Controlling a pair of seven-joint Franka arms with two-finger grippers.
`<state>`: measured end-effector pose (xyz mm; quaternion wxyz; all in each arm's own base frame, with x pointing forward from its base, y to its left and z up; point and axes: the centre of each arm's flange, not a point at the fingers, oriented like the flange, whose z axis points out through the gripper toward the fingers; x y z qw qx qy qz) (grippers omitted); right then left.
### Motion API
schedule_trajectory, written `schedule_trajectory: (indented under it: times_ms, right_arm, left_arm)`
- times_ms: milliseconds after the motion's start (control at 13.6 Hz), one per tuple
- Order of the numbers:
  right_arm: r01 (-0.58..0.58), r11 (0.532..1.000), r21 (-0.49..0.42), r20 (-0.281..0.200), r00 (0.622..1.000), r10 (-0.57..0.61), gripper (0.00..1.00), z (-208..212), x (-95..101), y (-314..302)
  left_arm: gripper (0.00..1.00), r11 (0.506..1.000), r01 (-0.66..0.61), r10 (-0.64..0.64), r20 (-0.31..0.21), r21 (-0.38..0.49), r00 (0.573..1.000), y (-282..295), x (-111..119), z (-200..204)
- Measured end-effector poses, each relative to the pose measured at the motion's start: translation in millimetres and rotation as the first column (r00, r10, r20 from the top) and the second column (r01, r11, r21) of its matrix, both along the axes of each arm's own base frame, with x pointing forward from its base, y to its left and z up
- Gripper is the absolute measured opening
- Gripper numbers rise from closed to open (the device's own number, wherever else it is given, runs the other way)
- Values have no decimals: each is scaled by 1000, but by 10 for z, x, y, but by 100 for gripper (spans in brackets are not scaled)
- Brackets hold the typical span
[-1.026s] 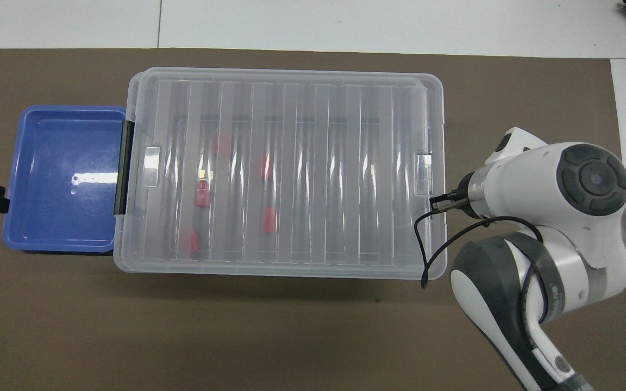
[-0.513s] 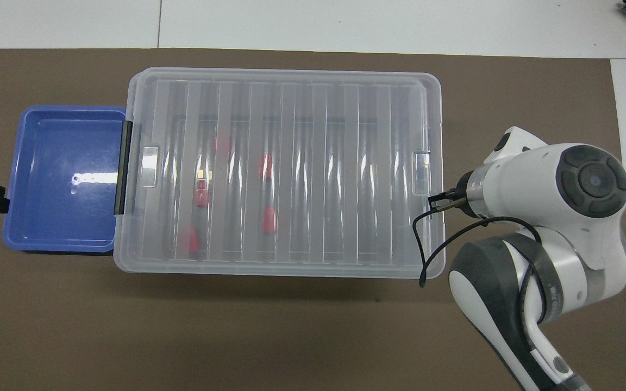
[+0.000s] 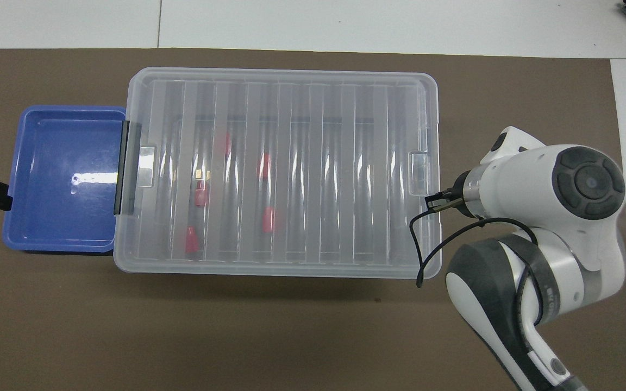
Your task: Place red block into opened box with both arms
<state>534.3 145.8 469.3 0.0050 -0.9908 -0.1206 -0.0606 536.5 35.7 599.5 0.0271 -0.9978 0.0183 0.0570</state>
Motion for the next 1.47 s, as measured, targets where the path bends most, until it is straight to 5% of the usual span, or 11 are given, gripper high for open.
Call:
schedule_trajectory:
  times_ms: [366, 660, 1026, 1466]
  right_arm:
    - [135, 991, -3, -11, 991, -135, 7, 275, 14, -634]
    - [250, 968, -4, -14, 968, -250, 48, 651, 80, -1254]
    - [422, 907, 4, -39, 906, -421, 99, 1224, 91, -1290]
    - [460, 887, -26, -80, 884, -461, 100, 1582, 134, -1284]
  left_arm:
    - [100, 1000, 0, 0, 0, 0, 1000, 1, 11, -14]
    - [100, 1000, 1, -1, -8, -1, 1000, 1, 34, -58]
    - [100, 1000, 1, -1, -8, -1, 1000, -1, 36, -61]
    - [100, 1000, 6, -6, -2, 0, 1000, -28, 35, -34]
